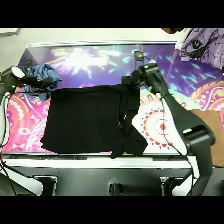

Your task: Fold the clothes and pants, and hang the long-sleeved shirts on hangers.

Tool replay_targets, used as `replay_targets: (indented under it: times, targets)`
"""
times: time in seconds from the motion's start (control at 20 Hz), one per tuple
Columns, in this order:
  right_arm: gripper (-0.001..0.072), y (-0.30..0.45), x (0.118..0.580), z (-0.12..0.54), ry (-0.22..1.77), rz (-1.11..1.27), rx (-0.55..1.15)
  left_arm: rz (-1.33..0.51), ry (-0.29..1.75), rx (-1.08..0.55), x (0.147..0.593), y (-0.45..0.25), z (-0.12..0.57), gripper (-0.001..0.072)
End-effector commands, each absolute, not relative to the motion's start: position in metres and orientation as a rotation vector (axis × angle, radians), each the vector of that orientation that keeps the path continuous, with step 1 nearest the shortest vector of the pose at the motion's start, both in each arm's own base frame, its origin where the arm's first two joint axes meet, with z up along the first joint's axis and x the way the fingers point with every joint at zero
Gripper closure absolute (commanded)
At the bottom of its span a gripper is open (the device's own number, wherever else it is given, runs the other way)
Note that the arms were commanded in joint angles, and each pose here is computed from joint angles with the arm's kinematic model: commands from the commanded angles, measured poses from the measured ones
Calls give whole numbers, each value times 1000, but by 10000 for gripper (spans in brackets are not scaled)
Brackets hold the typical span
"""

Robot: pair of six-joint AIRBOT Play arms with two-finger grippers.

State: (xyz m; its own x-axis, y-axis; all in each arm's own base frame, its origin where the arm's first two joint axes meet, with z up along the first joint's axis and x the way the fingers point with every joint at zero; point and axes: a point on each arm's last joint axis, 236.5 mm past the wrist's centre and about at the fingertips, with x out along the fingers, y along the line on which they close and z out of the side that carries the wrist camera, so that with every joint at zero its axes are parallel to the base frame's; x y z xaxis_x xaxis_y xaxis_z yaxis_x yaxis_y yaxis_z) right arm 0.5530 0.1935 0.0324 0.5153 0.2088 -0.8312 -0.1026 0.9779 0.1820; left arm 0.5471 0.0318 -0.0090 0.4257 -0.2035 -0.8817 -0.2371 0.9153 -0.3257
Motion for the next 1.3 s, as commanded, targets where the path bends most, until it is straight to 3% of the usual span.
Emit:
replay_targets:
  times: [0.0,0.1,0.25,0.35,0.4,0.6,0.8,1.1,1.15,1.2,1.25]
  targets:
    - [351,154,531,87,1000,328,-12,49,1081,-466,536,58,41,167]
    - [351,109,511,120,1008,360,87,75,1082,-481,512,77,70,166]
    - [351,41,460,118,1069,352,282,132,1129,-531,456,96,80,167]
    - [337,9,405,73,1198,277,405,194,1142,-583,410,106,68,167]
    - [287,6,375,46,1266,259,468,223,1157,-611,384,106,56,167]
    - [283,44,285,-32,1445,325,568,278,1257,-688,308,88,5,170]
    - [283,80,237,-79,1538,407,571,277,1349,-718,281,72,-25,171]
    - [283,119,228,-106,1548,448,518,279,1386,-720,274,70,-28,171]
    - [296,124,228,-110,1553,454,500,276,1410,-726,268,68,-29,171]
    - [369,127,229,-113,1551,457,492,284,1415,-732,265,70,-32,165]
    - [532,127,230,-113,1546,454,489,282,1414,-728,259,73,-35,152]
